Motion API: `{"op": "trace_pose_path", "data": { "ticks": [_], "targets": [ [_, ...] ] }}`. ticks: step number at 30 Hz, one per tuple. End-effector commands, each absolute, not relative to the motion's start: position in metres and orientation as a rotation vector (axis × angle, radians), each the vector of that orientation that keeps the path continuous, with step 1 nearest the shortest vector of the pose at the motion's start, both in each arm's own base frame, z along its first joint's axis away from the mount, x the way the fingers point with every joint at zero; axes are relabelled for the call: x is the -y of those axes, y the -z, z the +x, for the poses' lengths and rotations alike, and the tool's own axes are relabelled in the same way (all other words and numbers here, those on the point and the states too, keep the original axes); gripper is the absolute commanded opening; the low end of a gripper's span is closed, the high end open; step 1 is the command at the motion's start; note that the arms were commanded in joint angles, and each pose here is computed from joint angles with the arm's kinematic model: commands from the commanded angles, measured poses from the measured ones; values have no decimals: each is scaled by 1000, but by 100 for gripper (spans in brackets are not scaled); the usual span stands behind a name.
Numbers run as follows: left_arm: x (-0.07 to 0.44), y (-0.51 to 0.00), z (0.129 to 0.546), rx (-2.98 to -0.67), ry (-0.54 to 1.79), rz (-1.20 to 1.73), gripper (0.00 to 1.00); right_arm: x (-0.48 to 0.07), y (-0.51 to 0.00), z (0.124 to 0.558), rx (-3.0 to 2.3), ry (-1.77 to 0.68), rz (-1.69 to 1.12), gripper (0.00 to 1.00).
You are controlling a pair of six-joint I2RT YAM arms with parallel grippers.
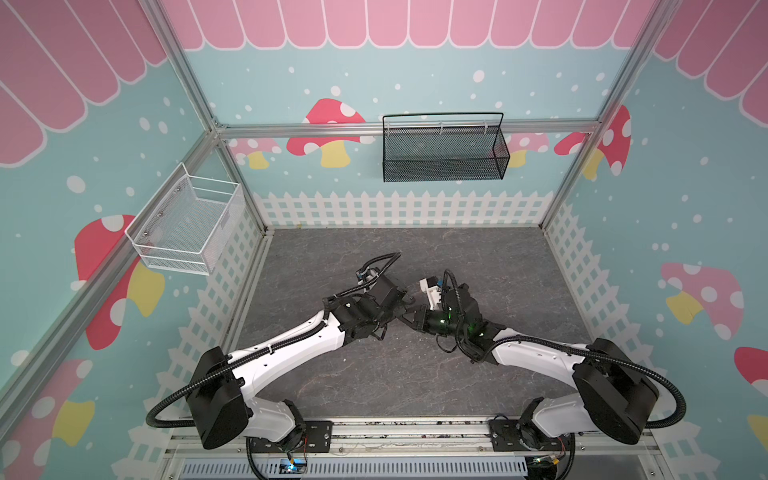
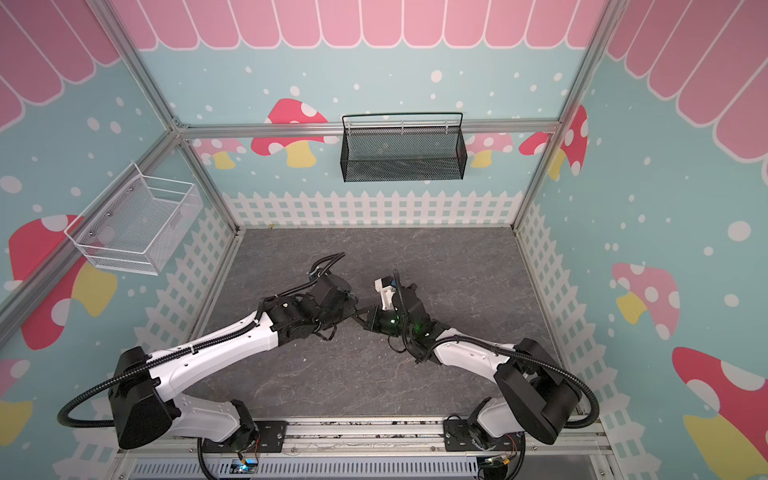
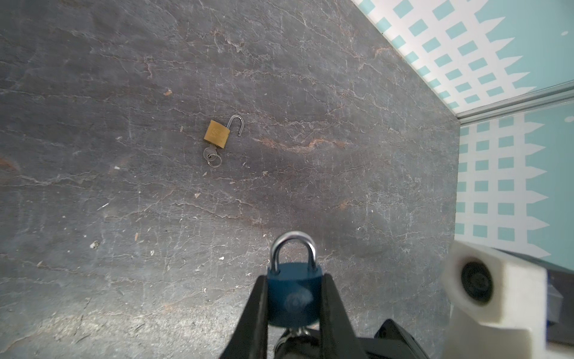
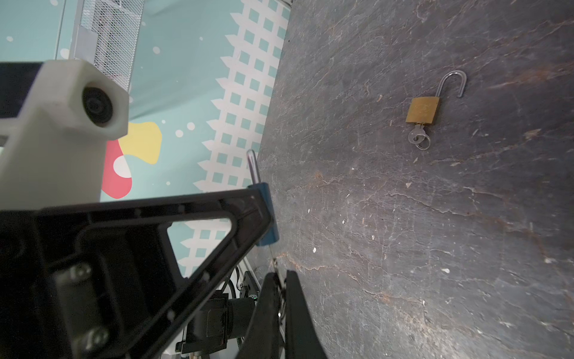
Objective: Unlock with the key
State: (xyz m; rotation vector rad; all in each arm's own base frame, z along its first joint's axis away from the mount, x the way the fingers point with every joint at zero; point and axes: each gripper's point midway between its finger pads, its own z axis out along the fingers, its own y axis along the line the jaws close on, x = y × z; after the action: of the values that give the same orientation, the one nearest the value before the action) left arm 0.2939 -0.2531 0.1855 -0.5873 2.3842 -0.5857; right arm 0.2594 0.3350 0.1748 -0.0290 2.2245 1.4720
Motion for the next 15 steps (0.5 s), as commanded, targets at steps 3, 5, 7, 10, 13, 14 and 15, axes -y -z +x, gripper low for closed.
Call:
{"op": "trace_pose_path", "data": {
  "ticks": [3, 5, 7, 10, 13, 14, 15],
  "targets": [
    [233, -179, 288, -2383, 447, -628, 0, -339, -212, 269, -2127, -1468, 17, 0],
    [239, -179, 288, -2399, 458, -608, 0, -340, -210, 273, -2125, -1459, 31, 0],
    [246, -178, 286, -2418, 479, -602, 0, -344, -210, 277, -2122, -1454, 22, 0],
    [256, -178, 283, -2448, 535, -584, 0, -346, -216, 284, -2092, -1434, 17, 0],
    [263, -179, 278, -2478, 567, -538, 0, -343, -222, 291, -2063, -1382, 12, 0],
    [263, -179, 278, -2481, 569, -538, 0, -343, -222, 292, -2065, -1375, 18, 0],
    [263, -179, 276, -2486, 571, -533, 0, -343, -225, 293, -2059, -1376, 17, 0]
  ]
}}
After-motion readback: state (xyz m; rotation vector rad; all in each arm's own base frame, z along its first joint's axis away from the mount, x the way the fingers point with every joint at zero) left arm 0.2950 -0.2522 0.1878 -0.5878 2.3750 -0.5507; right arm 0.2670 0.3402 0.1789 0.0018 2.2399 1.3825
